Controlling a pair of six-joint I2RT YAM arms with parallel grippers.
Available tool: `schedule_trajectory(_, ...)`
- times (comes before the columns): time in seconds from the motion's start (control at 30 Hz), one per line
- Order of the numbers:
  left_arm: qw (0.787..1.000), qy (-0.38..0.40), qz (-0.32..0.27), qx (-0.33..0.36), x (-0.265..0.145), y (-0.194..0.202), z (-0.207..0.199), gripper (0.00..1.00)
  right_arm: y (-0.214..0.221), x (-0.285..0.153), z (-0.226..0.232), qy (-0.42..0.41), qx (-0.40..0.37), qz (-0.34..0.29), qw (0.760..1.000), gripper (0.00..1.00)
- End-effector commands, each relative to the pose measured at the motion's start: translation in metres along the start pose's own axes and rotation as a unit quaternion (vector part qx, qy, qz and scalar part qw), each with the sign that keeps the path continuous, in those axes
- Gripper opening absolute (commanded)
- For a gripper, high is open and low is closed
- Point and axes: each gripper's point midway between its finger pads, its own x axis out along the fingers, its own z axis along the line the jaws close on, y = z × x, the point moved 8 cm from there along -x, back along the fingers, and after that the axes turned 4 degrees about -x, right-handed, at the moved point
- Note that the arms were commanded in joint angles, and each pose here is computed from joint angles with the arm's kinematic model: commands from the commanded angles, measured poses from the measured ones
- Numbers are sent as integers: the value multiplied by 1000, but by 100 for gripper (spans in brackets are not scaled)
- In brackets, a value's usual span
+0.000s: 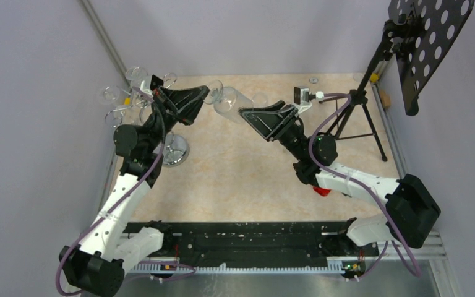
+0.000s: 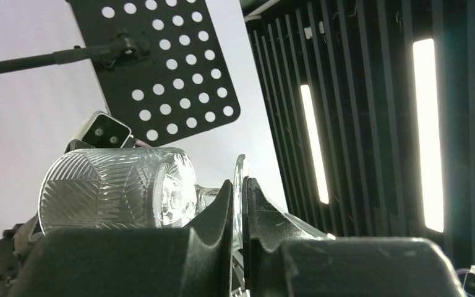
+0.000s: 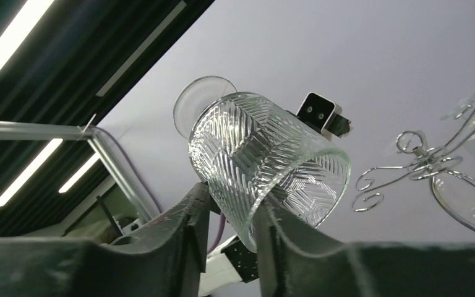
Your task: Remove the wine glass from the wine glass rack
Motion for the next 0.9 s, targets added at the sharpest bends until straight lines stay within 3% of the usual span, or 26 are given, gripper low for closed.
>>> schedule_trajectory(0.0, 998, 58, 28, 14, -5, 17, -23, 0, -10, 12, 42, -116, -11, -19, 993, 26)
schedule_trajectory(0.13, 997, 58, 40, 18, -5, 19, -24, 0, -11, 13, 43, -121, -12, -25, 992, 1)
schedule_trajectory(0.17, 997, 59, 41, 23, -6, 20, -24, 5, -12, 13, 44, -121, -13, -28, 992, 0)
schedule_trajectory(0.3, 996, 63, 28, 64, -10, 23, -25, 45, -14, 13, 44, -105, -23, -28, 994, 0)
schedule_trajectory(0.4, 993, 38, -5, 108, -15, 23, -22, 65, -16, 11, 41, -74, -40, -31, 996, 0)
schedule_trajectory(0.47, 986, 0, -28, 167, -20, 22, -14, 86, -17, 9, 35, -33, -55, -32, 997, 0)
schedule_trajectory(0.5, 979, -29, -37, 197, -23, 21, -9, 89, -19, 8, 33, -9, -63, -34, 997, 0)
schedule_trajectory(0.57, 954, -115, -53, 273, -29, 16, 1, 92, -20, 4, 24, 50, -89, -26, 994, 0)
schedule_trajectory(0.67, 888, -244, -84, 380, -42, 8, -3, 94, -19, -13, 4, 165, -128, 0, 978, 0)
schedule_trajectory(0.77, 831, -310, -85, 454, -55, -1, -2, 94, -21, -36, -12, 283, -172, 36, 943, 0)
schedule_trajectory(0.87, 787, -355, -77, 499, -60, -10, -1, 94, -21, -61, -29, 390, -216, 95, 890, 0)
